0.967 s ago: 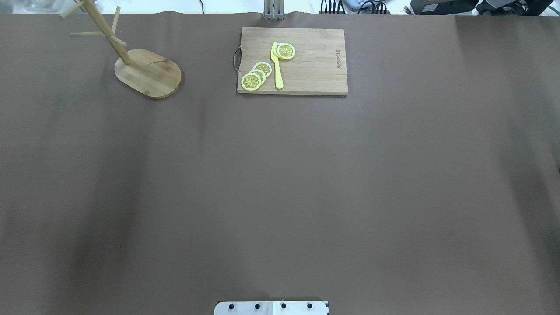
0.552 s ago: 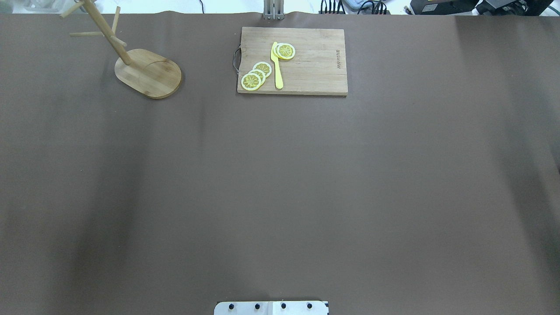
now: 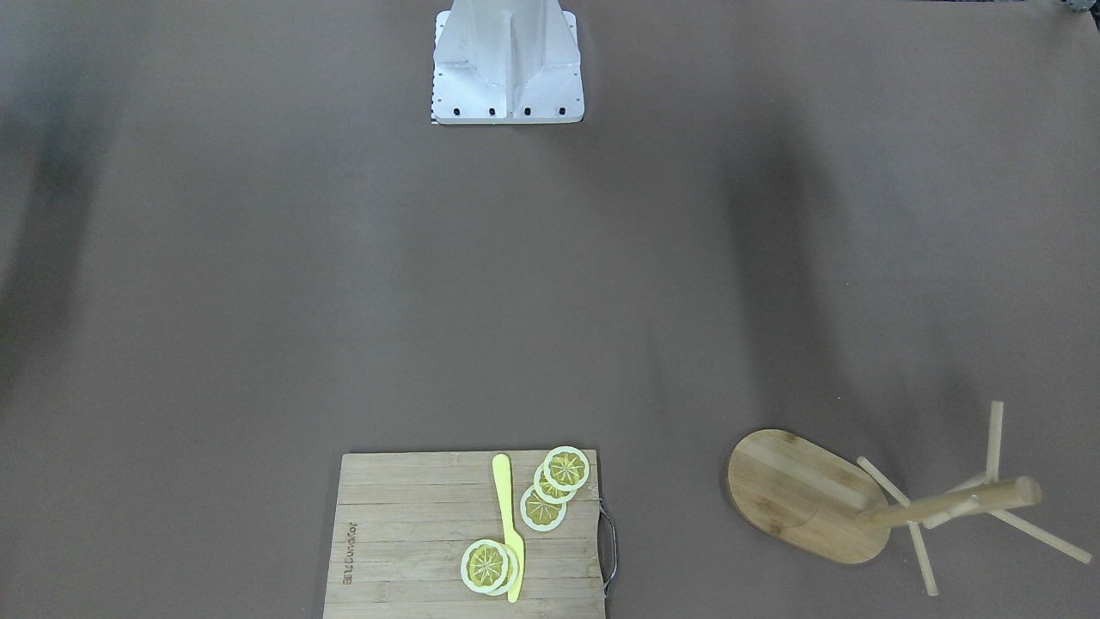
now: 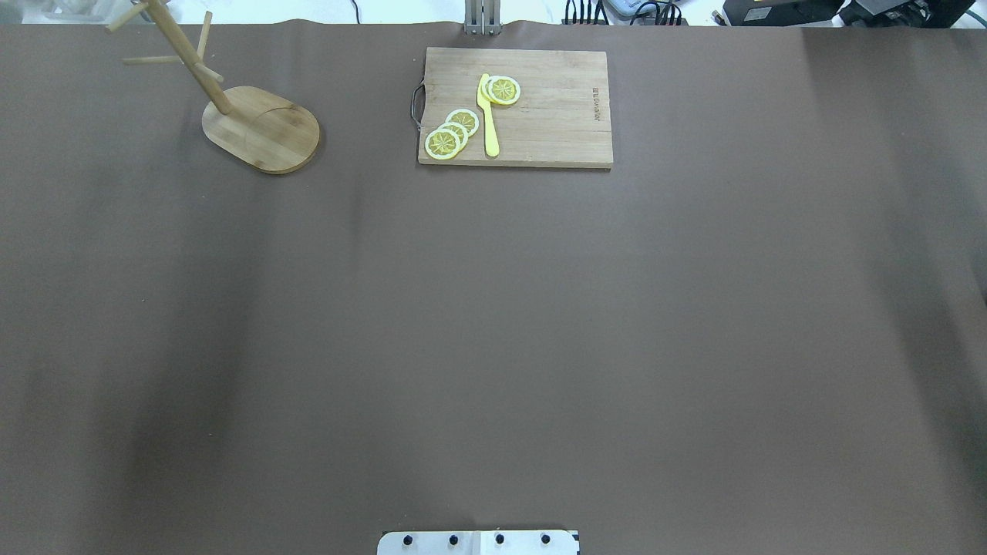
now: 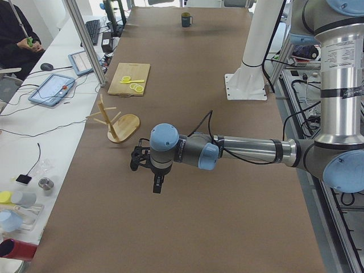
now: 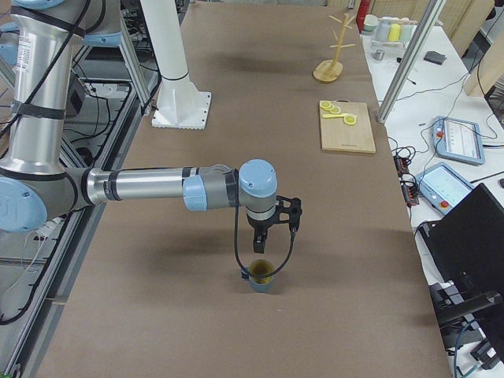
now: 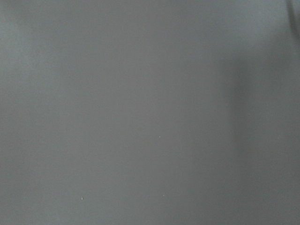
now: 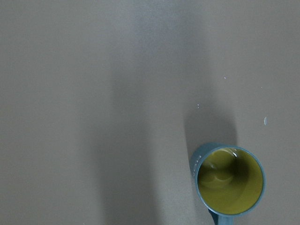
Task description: Hang cup on storage rack
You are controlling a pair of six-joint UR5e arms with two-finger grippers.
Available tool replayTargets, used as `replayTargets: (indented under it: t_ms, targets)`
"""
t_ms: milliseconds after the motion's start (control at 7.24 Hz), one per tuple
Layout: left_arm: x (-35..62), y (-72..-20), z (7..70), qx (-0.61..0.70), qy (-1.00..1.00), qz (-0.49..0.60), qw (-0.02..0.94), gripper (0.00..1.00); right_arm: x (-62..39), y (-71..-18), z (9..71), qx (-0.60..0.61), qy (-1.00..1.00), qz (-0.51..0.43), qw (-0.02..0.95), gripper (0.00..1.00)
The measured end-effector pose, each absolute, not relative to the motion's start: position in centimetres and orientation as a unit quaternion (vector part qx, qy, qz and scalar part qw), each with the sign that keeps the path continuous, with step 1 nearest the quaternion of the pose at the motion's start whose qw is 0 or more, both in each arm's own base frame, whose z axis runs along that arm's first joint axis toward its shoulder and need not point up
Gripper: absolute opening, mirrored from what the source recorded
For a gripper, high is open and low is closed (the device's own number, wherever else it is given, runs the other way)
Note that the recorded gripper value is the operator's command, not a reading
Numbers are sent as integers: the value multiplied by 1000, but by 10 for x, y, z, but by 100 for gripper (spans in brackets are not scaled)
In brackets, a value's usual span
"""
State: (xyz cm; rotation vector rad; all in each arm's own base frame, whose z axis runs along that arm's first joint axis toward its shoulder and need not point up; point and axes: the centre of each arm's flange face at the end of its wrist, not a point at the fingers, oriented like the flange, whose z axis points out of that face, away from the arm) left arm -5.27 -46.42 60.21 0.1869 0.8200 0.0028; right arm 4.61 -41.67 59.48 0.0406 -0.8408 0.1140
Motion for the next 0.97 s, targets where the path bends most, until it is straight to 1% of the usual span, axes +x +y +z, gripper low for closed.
replayTargets:
  t_ms: [276, 552, 829, 967]
  targets:
    - [-52, -482, 589, 101, 398, 6, 912, 98, 46, -422, 594, 21, -413, 51, 909, 100]
    - [-52, -487, 587, 105, 400, 9, 910, 98, 49, -421, 609, 31, -391, 21, 920, 100]
    - [-52, -486, 584, 110, 401, 11, 910, 98, 59, -415, 656, 29, -369, -38, 928, 100]
    - [-52, -486, 584, 111, 401, 12, 909, 98, 65, -412, 675, 25, -367, -48, 929, 100]
